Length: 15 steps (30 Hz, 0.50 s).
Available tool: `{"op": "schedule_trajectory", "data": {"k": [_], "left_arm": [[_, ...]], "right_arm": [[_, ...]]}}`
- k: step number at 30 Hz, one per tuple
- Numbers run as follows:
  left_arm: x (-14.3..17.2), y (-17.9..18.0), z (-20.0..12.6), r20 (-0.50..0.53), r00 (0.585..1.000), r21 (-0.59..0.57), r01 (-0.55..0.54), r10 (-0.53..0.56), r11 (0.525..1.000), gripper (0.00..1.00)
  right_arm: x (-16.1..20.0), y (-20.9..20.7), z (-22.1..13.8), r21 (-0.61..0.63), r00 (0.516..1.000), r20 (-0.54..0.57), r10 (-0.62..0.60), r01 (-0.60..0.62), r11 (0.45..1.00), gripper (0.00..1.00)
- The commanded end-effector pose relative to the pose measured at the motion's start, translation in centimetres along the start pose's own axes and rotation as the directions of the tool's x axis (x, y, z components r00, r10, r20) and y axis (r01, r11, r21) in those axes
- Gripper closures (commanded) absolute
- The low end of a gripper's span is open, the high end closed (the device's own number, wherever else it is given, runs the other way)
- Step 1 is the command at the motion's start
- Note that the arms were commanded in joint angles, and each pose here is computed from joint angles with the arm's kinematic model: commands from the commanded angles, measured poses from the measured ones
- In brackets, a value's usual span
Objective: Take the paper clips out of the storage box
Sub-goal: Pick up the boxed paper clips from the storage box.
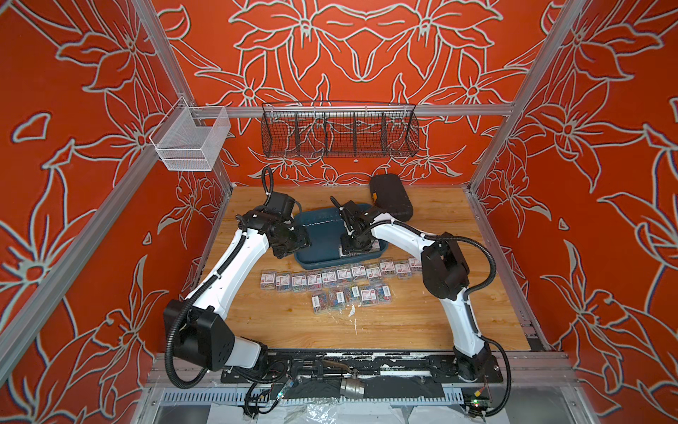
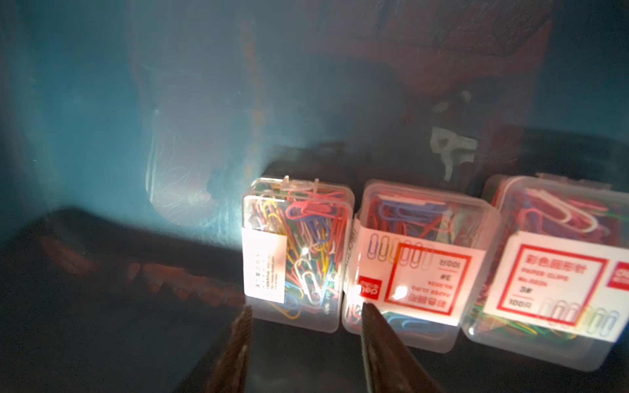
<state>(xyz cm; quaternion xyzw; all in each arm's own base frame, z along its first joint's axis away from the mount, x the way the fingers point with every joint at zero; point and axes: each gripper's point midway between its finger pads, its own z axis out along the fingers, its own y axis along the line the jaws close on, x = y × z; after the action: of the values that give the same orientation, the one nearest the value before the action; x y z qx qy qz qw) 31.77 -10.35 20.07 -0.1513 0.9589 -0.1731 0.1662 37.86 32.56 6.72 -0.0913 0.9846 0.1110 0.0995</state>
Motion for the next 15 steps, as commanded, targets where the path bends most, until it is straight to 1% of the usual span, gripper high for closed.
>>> {"op": "schedule_trajectory", "data": {"k": [1, 5, 11, 15], "left_arm": [[0.0, -0.5, -1.3, 0.019, 0.999, 0.051, 0.031, -0.032, 0.998, 0.32], [0.1, -0.3, -1.6, 0.028, 0.999, 0.051, 0.036, -0.038, 0.998, 0.31], [0.2, 0.1, -1.2, 0.011, 0.999, 0.049, 0.046, -0.047, 0.998, 0.31], [-0.2, -0.1, -1.2, 0.014, 0.999, 0.057, 0.045, -0.046, 0.997, 0.31]], "right_arm": [[-0.3, 0.3, -0.2, 0.018, 1.0, -0.002, 0.001, -0.001, 1.0, 0.46], [-0.7, 0.5, 0.5, 0.02, 1.0, -0.012, -0.008, 0.008, 1.0, 0.46], [-0.9, 0.0, 1.3, 0.066, 0.999, -0.035, -0.008, 0.011, 0.998, 0.47], [-0.6, 0.1, 1.9, 0.056, 0.999, -0.046, -0.001, 0.004, 0.998, 0.47]]}}
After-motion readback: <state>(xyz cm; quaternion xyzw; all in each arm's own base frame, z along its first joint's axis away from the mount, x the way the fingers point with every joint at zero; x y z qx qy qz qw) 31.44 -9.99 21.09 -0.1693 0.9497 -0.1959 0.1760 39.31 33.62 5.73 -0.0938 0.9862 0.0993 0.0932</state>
